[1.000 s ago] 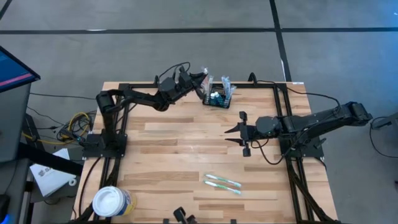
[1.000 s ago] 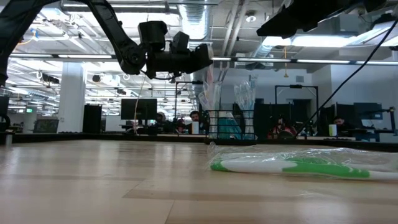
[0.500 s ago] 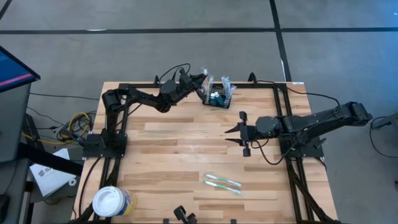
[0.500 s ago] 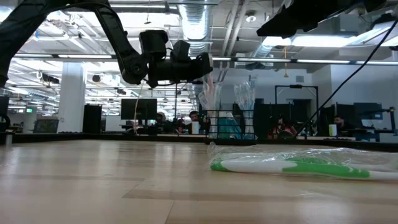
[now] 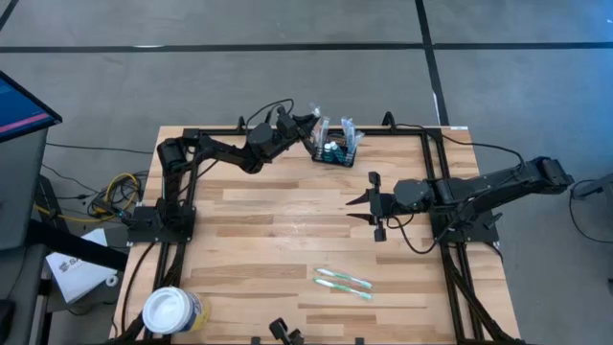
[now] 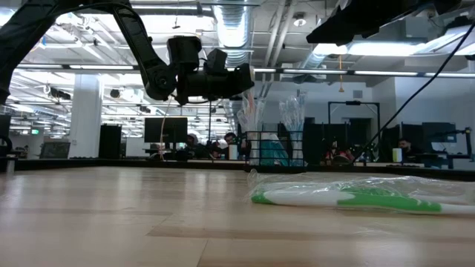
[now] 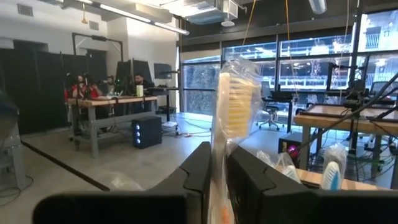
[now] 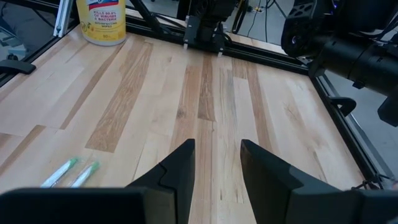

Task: Pick & Place toothbrushing station
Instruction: Put the orange toothbrush into the mesh organizer

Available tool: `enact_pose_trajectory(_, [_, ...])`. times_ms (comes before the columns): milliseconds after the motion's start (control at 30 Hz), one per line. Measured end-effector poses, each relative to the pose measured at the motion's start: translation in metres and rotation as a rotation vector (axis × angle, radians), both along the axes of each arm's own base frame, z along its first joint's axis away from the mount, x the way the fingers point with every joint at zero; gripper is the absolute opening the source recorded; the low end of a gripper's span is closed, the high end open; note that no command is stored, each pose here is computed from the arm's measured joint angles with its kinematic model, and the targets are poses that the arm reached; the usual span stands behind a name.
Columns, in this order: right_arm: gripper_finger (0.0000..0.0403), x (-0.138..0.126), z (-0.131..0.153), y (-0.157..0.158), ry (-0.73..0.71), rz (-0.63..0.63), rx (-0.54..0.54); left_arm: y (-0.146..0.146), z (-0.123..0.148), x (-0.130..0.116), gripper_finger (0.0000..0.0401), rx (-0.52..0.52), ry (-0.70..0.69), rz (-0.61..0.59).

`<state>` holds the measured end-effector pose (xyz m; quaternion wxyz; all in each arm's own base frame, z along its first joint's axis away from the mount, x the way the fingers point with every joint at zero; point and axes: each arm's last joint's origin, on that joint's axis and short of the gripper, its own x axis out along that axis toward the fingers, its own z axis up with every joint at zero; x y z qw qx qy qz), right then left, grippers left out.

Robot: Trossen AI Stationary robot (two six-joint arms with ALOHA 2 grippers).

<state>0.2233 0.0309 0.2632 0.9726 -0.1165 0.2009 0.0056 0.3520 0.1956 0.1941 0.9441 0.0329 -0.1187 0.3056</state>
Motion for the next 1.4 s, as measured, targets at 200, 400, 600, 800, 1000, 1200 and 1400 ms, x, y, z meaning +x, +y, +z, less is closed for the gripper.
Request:
enact_pose_trajectory(200, [0.0118, 0.000, 0.000, 0.000, 0.000, -0.001, 0.002, 0.000, -0.001, 0.000, 0.0039, -0.010, 0.011, -0.001])
enact_pose_trajectory(400, [0.0118, 0.000, 0.000, 0.000, 0.000, -0.001, 0.002, 0.000, -0.002, 0.000, 0.0037, -0.024, 0.004, -0.005])
enact_pose_trajectory(600, [0.0118, 0.000, 0.000, 0.000, 0.000, -0.001, 0.002, 0.000, -0.007, 0.002, 0.0053, -0.072, 0.043, -0.031])
enact_pose_trajectory(800, [0.0118, 0.000, 0.000, 0.000, 0.001, -0.001, 0.002, 0.000, -0.009, 0.002, 0.0088, -0.080, 0.058, -0.035])
enact_pose_trajectory(1000, [0.0118, 0.000, 0.000, 0.000, 0.001, -0.002, 0.002, -0.001, -0.010, 0.003, 0.0117, -0.091, 0.064, -0.039])
enact_pose_trajectory(1200, [0.0118, 0.000, 0.000, 0.000, 0.001, -0.002, 0.002, -0.001, -0.010, 0.003, 0.0134, -0.091, 0.064, -0.039])
enact_pose_trajectory(1400, [0.0118, 0.000, 0.000, 0.000, 0.001, -0.001, 0.002, -0.001, -0.012, 0.003, 0.0127, -0.100, 0.079, -0.037])
